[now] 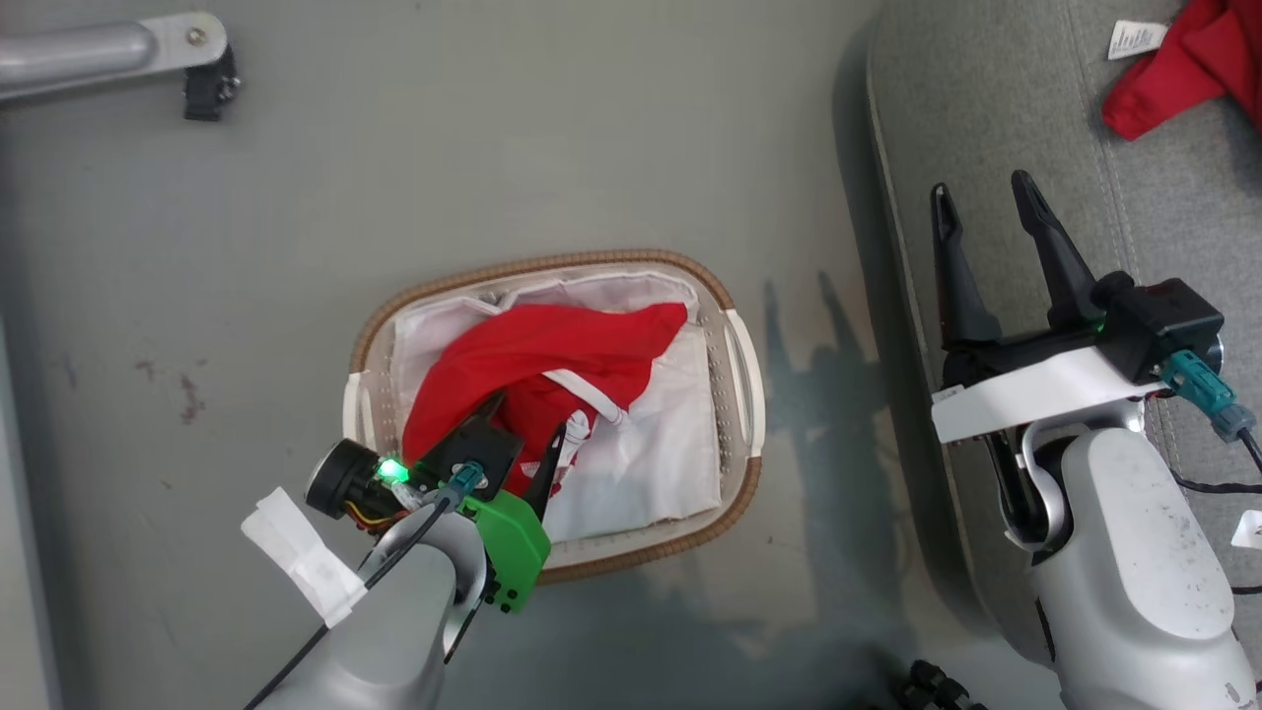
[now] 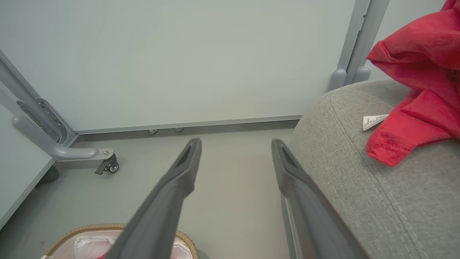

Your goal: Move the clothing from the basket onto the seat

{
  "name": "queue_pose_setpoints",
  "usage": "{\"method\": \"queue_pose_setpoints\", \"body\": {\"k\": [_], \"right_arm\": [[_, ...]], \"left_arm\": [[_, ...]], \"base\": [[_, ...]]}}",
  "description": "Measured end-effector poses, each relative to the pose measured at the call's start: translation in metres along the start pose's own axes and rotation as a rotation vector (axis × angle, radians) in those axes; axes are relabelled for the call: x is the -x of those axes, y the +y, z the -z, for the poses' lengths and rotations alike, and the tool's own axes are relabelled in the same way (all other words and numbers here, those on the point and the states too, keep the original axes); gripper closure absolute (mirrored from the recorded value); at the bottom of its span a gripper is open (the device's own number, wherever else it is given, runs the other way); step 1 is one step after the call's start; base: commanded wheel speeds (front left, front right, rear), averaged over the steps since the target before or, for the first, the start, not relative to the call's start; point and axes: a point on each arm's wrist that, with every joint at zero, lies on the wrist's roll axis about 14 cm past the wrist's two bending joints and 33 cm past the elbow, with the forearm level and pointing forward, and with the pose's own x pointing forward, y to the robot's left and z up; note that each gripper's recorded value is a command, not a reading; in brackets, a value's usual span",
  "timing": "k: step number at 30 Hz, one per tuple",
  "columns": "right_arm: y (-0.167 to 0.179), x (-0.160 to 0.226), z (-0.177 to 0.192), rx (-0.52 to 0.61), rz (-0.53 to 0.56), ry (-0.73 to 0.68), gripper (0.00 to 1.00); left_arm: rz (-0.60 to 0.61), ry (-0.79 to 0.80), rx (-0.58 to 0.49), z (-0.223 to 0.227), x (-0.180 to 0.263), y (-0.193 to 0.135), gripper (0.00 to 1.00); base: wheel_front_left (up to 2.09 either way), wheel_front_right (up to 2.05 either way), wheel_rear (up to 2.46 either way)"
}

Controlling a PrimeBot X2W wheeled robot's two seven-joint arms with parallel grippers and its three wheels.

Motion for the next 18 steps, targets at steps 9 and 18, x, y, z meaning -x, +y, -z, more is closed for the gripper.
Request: {"method": "queue_pose_setpoints", "body": {"k": [9, 18], "right_arm": [[-0.024, -0.004, 0.044, -0.016, 0.055, 0.093, 0.00], [-0.048, -0.003, 0.070, -0.005, 0.107, 0.150, 0.00]], "left_arm": [[0.151, 0.209, -0.077, 0.073, -0.032, -0.017, 0.00], [0.189, 0.316, -0.089, 0.120, -0.057, -0.016, 0.00]], "base": [[0.00, 0.00, 0.00], [0.00, 0.00, 0.00]]}}
